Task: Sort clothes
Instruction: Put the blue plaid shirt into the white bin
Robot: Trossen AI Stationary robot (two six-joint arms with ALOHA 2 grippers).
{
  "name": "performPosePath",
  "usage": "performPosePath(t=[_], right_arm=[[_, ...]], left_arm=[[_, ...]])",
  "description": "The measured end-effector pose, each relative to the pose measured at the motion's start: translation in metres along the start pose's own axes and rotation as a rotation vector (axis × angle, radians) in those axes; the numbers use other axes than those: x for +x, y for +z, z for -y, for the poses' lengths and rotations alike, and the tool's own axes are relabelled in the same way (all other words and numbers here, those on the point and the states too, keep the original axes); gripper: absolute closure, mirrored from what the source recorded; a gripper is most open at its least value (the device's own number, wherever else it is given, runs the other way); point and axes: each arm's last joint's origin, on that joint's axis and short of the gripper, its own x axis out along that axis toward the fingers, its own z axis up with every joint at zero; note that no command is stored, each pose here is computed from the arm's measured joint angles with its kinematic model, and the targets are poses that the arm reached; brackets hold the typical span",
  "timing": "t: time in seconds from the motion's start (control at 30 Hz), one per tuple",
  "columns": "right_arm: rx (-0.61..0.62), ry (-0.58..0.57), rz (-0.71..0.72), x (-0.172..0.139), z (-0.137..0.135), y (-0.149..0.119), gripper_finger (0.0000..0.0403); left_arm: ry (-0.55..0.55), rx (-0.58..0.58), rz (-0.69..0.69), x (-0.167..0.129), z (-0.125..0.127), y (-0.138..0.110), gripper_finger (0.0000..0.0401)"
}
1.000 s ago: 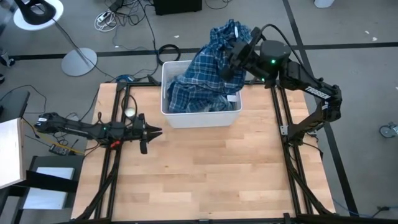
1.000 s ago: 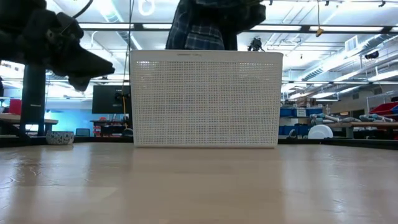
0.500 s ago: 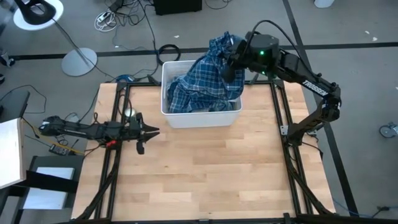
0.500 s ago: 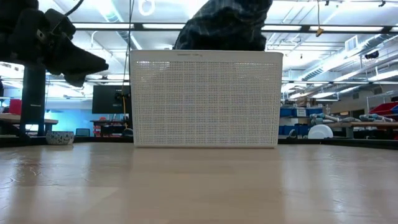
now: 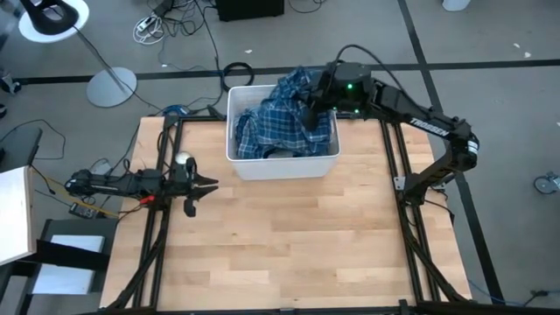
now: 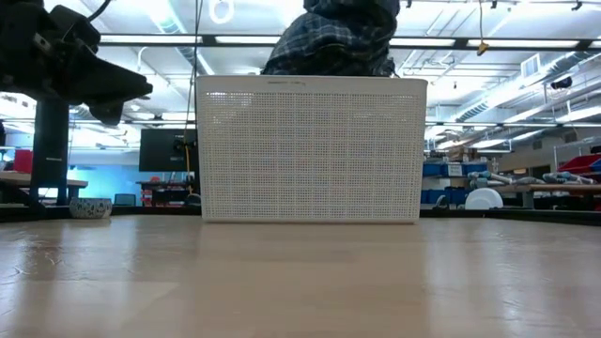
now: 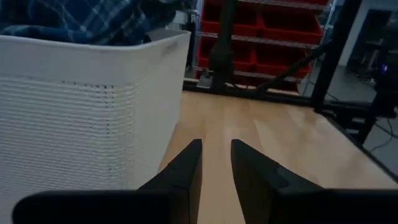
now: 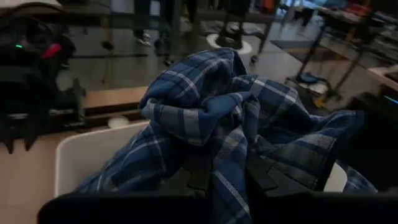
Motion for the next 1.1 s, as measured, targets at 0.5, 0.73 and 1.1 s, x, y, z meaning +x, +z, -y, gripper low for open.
performPosePath(t=[0.5, 0.73, 1.1], right_arm=[[0.031, 0.059, 0.137, 0.059, 0.005, -0.092, 0.0369], [0.037, 0.064, 0.008, 0.068, 0.002, -0.148, 0.0369], [0.055, 0.079, -0.082, 0.065, -0.002, -0.155, 0.0301]], left_arm=[[0.010, -0.013, 0.022, 0.000, 0.000, 0.002, 0.0312], [0.010, -0.013, 0.022, 0.000, 0.000, 0.002, 0.0312], [0.011, -0.014, 0.022, 0.000, 0.000, 0.002, 0.0312]])
